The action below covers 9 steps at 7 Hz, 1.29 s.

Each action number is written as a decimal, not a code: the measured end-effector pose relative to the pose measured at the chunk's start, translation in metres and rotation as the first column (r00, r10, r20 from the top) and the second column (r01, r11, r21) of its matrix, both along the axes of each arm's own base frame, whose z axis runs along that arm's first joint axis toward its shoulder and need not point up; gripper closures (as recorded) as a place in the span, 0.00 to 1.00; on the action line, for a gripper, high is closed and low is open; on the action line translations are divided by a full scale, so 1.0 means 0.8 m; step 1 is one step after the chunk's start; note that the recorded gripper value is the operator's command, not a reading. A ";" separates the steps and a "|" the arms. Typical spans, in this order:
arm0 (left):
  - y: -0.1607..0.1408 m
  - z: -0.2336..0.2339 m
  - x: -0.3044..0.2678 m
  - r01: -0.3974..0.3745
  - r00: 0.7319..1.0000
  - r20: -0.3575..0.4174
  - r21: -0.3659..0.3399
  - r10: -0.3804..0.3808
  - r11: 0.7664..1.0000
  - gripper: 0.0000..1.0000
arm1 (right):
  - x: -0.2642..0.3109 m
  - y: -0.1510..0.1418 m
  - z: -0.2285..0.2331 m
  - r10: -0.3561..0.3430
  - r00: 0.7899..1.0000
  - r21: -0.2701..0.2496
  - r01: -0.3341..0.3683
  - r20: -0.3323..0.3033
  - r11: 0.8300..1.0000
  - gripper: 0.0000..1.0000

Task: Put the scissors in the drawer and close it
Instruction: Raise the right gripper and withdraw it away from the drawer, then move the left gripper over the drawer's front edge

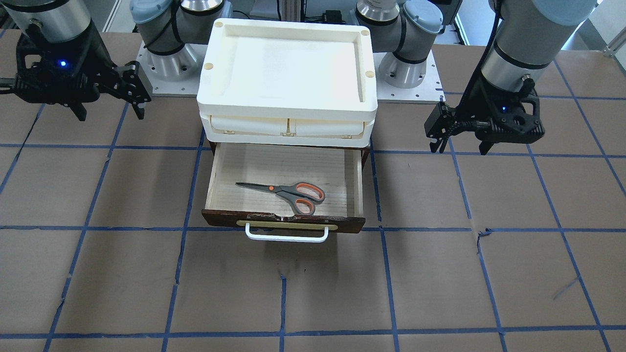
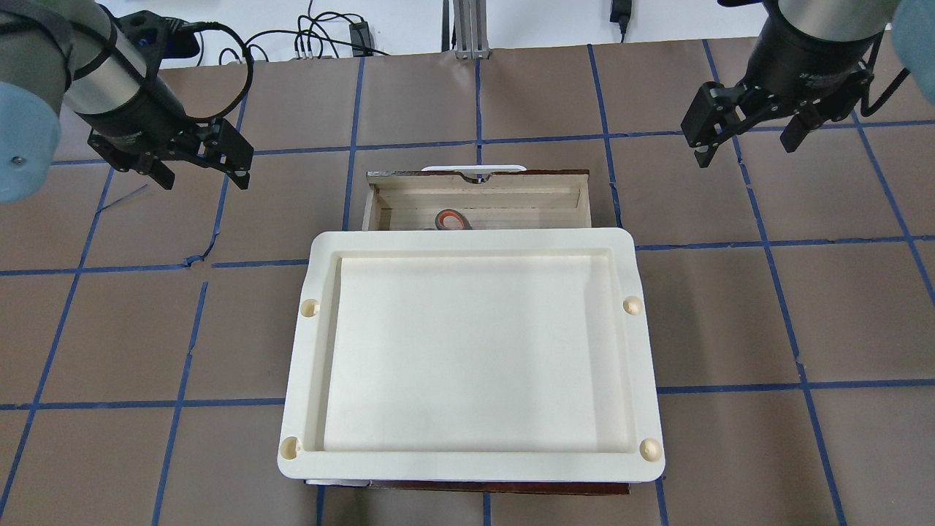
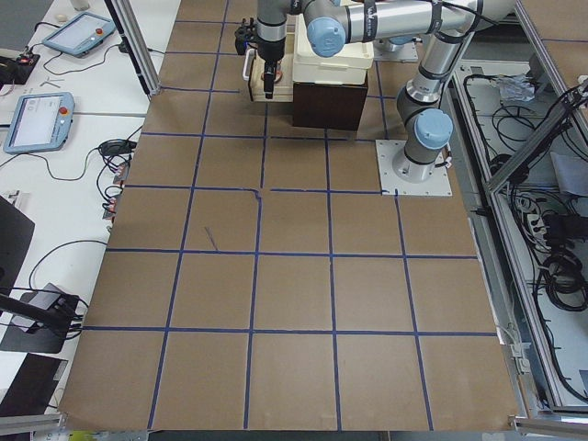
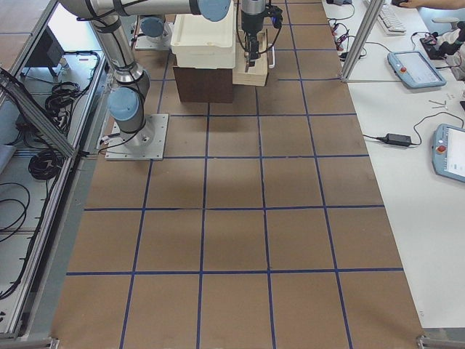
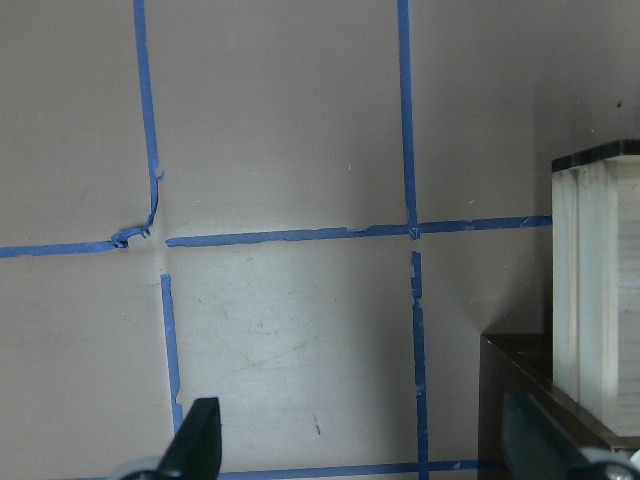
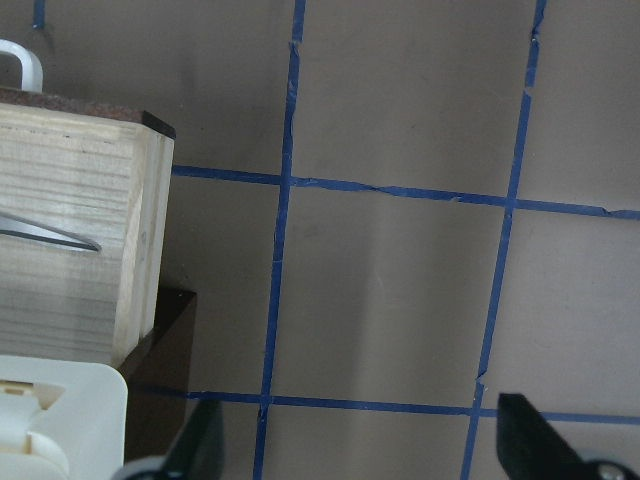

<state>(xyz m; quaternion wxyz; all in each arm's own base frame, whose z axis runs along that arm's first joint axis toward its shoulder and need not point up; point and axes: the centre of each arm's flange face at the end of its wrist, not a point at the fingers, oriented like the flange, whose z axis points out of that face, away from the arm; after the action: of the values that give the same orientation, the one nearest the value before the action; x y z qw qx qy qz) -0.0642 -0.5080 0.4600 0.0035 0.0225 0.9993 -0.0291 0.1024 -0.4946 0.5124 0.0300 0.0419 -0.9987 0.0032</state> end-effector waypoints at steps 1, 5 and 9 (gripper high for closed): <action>0.000 0.000 0.000 0.000 1.000 0.000 0.001 0.000 1.000 0.00 | 0.010 -0.011 0.005 -0.033 0.999 -0.009 0.033 0.003 0.999 0.02; -0.006 0.000 0.001 0.002 1.000 0.003 -0.008 -0.002 1.000 0.00 | 0.073 -0.019 0.003 -0.120 0.992 -0.011 0.120 0.026 0.993 0.00; -0.032 -0.005 0.011 -0.017 0.999 0.035 -0.009 0.017 1.000 0.00 | 0.066 -0.019 -0.002 -0.132 0.991 -0.001 0.132 0.020 0.991 0.00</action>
<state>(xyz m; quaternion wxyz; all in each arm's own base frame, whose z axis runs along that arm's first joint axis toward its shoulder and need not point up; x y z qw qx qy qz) -0.0558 -0.5332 0.4559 0.0213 0.0147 0.9991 -0.0333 0.1550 -0.5096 0.5105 0.0201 -0.0245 -0.9995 0.0028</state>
